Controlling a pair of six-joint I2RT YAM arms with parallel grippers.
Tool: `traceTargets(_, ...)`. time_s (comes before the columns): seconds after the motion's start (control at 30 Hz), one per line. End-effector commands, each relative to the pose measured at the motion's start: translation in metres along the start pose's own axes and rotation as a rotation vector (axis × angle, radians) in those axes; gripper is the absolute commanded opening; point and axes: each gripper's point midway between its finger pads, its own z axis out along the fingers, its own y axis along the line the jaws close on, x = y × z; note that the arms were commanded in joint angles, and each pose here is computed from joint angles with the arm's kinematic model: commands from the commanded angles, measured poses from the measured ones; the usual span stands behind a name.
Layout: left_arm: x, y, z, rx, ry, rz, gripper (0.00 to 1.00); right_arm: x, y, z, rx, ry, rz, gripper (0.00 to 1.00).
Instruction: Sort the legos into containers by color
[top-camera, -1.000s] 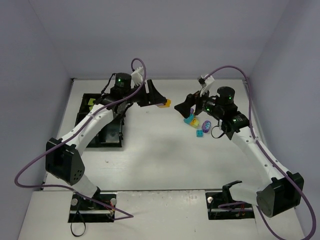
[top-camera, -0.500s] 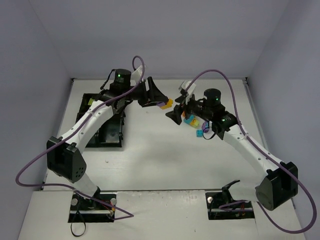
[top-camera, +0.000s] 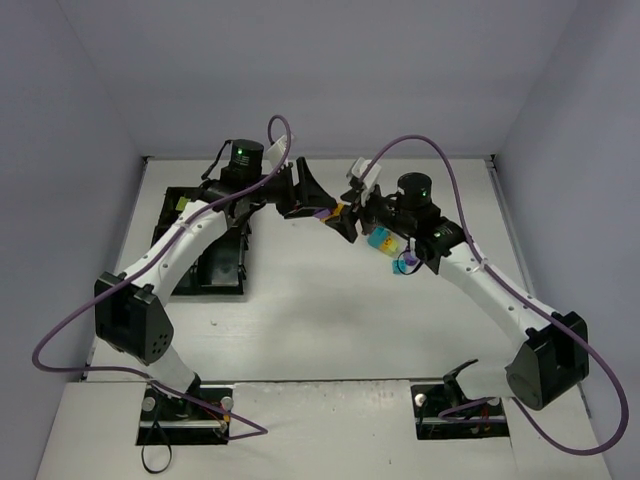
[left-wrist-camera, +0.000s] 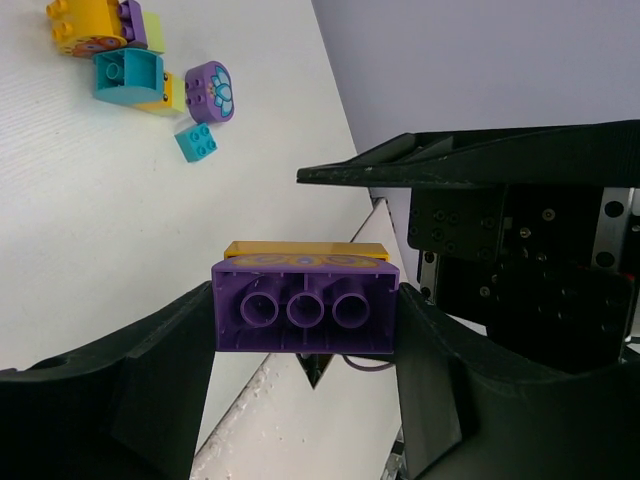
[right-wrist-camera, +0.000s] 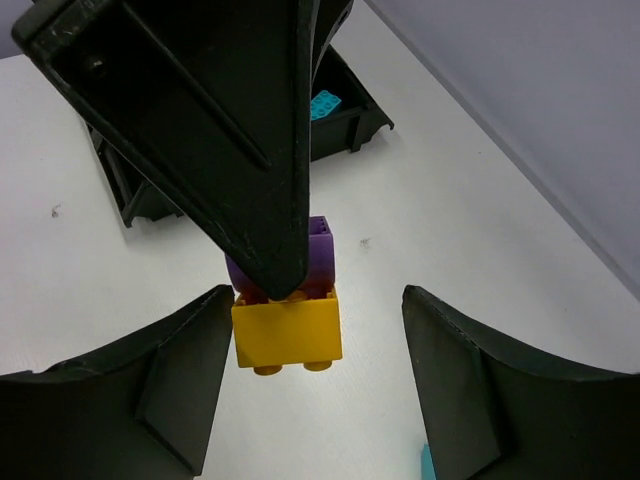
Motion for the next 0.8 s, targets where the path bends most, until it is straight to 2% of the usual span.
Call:
traceTargets(0.0, -0.011, -0.033, -0.013, 0.074, -0.029, 0.079, 0.23, -0.044, -0.008, 0.003, 0.023, -0.123, -0.087, 0.60)
traceTargets(0.1, -0.011, -0.033, -0.014, 0.072, -0.027, 0.083, 0.23, -0.041, -0.007, 0.004, 0.019, -0.115, -0.087, 0.42)
traceTargets(0.13, -0.012, -0.034, -0.015, 0.073, -0.029, 0.088, 0.23, -0.040, -0.007, 0.003, 0.019, -0.115, -0.089, 0.29)
traceTargets(0.17, -0.011, -0.032, -0.015, 0.068, -0.023, 0.087, 0.23, -0.038, -0.006, 0.003, 0.022, -0.109, -0.086, 0.24)
traceTargets(0.2, -0.012, -0.031, -0.016, 0.063, -0.026, 0.086, 0.23, -0.037, -0.006, 0.002, 0.023, -0.109, -0.087, 0.13)
traceTargets(0.3, -0.018, -0.026, -0.022, 0.057, -0.032, 0.077, 0.22, -0.030, -0.005, -0.002, 0.035, -0.096, -0.088, 0.00)
traceTargets(0.63, -0.041, 0.002, -0.062, -0.017, -0.079, 0.068, 0.22, 0.015, -0.002, -0.017, 0.088, 0.020, -0.059, 0.00)
traceTargets(0.77, -0.038, 0.029, -0.084, -0.126, -0.104, 0.060, 0.22, 0.023, 0.001, -0.023, 0.102, 0.040, -0.037, 0.00)
